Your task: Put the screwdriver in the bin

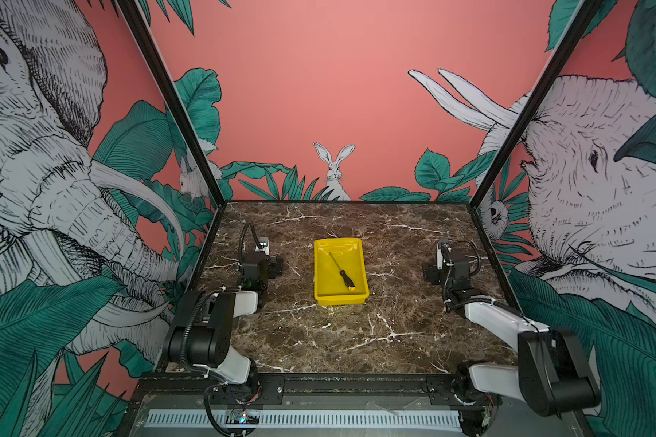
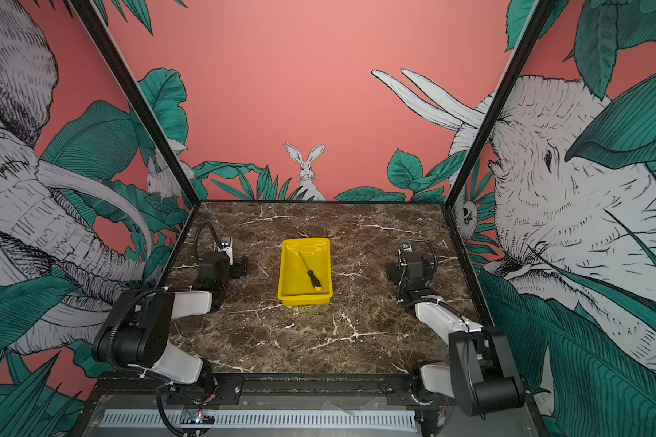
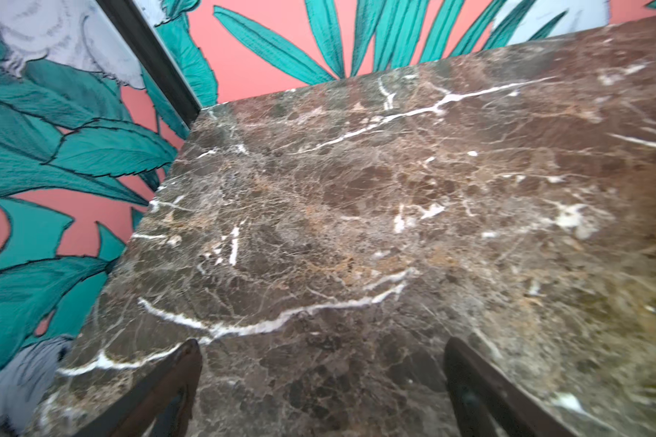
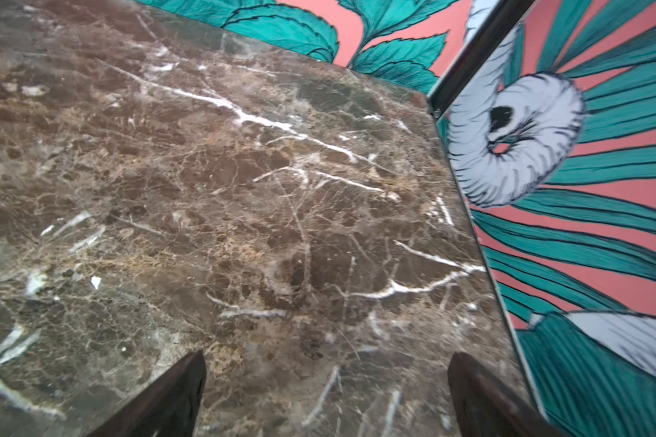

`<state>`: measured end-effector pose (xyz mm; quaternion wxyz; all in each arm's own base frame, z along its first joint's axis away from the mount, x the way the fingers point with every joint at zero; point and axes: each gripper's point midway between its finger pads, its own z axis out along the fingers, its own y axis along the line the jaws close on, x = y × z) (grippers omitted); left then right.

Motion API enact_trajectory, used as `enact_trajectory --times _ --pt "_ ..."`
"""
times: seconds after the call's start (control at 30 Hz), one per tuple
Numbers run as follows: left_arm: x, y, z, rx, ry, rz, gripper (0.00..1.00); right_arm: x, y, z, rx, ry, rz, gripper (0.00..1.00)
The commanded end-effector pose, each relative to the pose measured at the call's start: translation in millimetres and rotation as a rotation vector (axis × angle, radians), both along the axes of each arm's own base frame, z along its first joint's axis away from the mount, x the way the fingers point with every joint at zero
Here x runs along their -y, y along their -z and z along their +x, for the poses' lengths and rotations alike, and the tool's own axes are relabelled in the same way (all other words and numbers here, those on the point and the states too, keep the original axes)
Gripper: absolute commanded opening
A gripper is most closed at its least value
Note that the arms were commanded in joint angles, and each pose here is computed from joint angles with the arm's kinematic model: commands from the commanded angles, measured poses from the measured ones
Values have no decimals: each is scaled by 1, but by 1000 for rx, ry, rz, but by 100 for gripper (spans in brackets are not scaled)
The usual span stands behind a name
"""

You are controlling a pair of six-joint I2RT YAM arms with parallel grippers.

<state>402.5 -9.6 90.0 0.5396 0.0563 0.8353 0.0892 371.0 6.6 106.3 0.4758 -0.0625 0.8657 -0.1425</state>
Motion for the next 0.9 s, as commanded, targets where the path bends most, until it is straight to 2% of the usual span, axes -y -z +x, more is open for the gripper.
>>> enact_trajectory --times 0.0,0.03,0.1,0.17,0.23,0.37,0.43,0.53,0.87 --pt "3 -8 -2 87 47 -27 100 -5 -30 23 191 -22 7 99" --pt "3 -10 -1 113 52 -28 100 -3 -28 24 199 -5 13 99" --pt "3 -6 -4 77 51 -30 100 -5 -18 28 164 -16 11 99" --pt "4 -8 0 94 62 -32 100 -10 -2 32 136 -43 8 99" --pt "2 -4 0 55 61 -54 100 1 -1 32 162 21 -2 99" --pt "1 -5 1 68 64 -62 100 18 5 23 206 52 107 99" --pt "1 -4 0 54 68 -63 100 23 4 20 315 44 150 99" --pt "0 -5 1 62 64 -62 100 37 11 14 259 134 144 99" --pt "1 -5 0 59 65 -62 100 15 11 26 229 -2 154 99"
